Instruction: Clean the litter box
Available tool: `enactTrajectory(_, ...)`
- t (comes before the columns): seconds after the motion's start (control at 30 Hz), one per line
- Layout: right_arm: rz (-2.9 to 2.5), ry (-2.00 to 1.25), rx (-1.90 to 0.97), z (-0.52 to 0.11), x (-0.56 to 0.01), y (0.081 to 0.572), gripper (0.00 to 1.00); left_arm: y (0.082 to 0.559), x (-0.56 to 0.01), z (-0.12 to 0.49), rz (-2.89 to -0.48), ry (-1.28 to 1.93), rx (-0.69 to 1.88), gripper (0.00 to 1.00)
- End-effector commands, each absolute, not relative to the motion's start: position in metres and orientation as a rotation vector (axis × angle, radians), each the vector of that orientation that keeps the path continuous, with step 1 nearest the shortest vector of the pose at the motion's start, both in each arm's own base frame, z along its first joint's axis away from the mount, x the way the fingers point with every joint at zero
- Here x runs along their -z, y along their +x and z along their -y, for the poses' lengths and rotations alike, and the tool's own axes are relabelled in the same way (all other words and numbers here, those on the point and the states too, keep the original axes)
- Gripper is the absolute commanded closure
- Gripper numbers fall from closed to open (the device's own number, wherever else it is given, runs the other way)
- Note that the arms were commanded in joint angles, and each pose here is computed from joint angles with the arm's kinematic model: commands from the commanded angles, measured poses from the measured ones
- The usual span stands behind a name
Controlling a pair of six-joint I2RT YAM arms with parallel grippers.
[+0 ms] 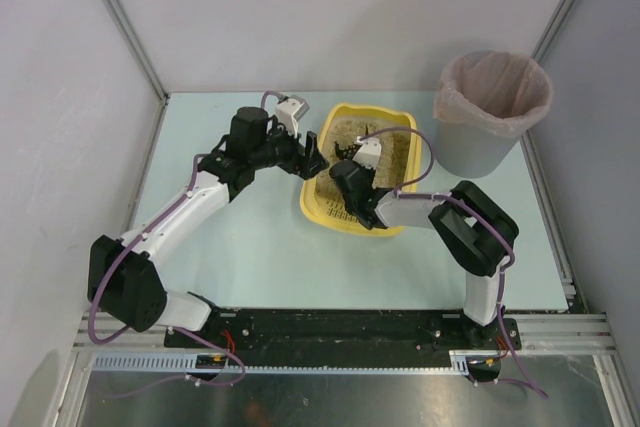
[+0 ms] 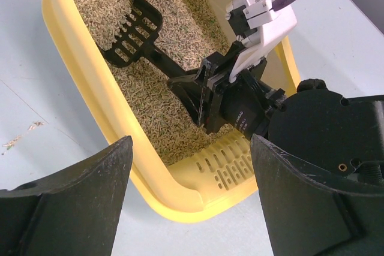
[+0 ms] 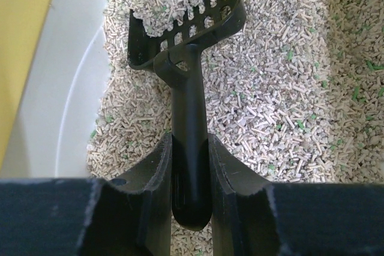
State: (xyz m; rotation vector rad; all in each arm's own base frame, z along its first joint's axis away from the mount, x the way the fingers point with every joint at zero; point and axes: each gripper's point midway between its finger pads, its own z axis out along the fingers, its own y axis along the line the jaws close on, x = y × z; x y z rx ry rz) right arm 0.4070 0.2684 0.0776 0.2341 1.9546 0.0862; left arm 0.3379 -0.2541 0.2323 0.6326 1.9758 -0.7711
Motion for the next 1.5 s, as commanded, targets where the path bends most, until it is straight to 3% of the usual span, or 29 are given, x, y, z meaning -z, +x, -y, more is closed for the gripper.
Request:
enactTrajectory(0.0,-2.009,0.243,0.098,-0.232,-0.052,0.397,0.97,0.334,-0.251,0.254,-1.924,0.639,0.797,0.17)
enactTrajectory(0.27,-2.005,0.149,0.077,-0.234,-0.079,0.395,0.89,0.333,-0.254,0.254,-1.918,0.637,0.800,0.17)
enactTrajectory(0.4,-2.025,0.137,0.020,-0.232,-0.095,0.393,1.00,0.333,-0.254,0.254,-1.917,0.636,0.799,0.17)
enactTrajectory(0.67,-2.111,0.147,-0.027,-0.201,-0.110,0.392,1.00,0.331,-0.255,0.255,-1.920,0.636,0.814,0.17)
enactTrajectory(0.97,-2.110,0.143,-0.250,-0.215,-0.126,0.398,1.00,0.334,-0.253,0.253,-1.921,0.632,0.790,0.17)
enactTrajectory(1.3,-2.233,0.120,-0.033,-0.189,-0.137,0.386,1.00,0.333,-0.251,0.256,-1.931,0.633,0.816,0.17)
enactTrajectory(1.47,-2.360,0.063,-0.065,-0.201,-0.141,0.375,1.00,0.333,-0.250,0.256,-1.931,0.632,0.814,0.17)
